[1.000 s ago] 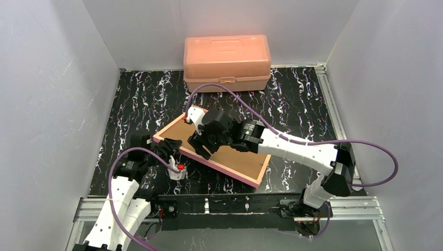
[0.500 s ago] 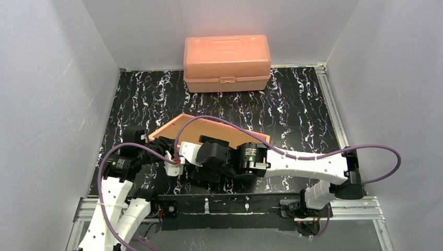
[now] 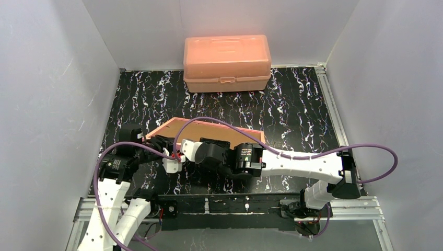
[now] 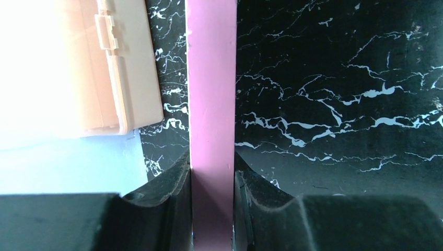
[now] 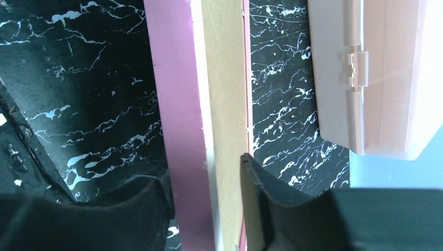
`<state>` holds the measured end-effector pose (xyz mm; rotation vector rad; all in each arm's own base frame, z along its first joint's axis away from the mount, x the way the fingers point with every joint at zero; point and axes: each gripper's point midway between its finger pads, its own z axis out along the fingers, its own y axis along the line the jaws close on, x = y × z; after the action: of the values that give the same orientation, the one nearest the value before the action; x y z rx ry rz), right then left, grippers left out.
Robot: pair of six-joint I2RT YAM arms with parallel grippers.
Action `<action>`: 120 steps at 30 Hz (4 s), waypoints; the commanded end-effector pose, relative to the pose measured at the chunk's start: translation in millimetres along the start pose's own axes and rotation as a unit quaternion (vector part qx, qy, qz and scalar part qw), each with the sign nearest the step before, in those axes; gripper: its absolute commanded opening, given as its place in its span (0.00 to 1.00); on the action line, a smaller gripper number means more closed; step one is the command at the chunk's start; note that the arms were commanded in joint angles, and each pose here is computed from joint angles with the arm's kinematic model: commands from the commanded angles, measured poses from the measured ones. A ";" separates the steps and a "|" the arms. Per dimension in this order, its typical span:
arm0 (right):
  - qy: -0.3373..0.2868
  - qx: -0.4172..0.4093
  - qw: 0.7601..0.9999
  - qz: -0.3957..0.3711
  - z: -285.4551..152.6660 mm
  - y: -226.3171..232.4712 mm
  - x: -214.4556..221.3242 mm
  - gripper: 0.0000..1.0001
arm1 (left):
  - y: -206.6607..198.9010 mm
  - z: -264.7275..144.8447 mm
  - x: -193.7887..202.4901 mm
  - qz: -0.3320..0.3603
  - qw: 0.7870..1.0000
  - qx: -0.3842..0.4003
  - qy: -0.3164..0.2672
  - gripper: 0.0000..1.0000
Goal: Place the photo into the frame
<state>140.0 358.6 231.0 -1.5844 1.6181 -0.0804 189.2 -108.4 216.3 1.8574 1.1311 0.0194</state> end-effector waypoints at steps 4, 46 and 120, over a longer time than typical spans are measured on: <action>-0.019 0.045 0.999 -0.018 2.9 -15.3 -8.8 0.25 | 31.7 -11.2 -20.4 -0.057 0.996 -0.056 -0.033 0.00; -0.106 -0.126 0.877 0.451 35.5 -149.1 -67.2 0.01 | 113.9 -63.9 -56.1 -0.504 0.848 -0.136 -0.085 0.98; -0.082 0.100 0.644 0.754 96.5 -32.2 252.9 0.51 | 4.8 -13.5 72.1 -0.675 0.721 -0.044 0.151 0.99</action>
<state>255.5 192.1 62.5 0.3632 2.1864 0.7838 231.1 -49.2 205.3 0.5515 2.4038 -0.4350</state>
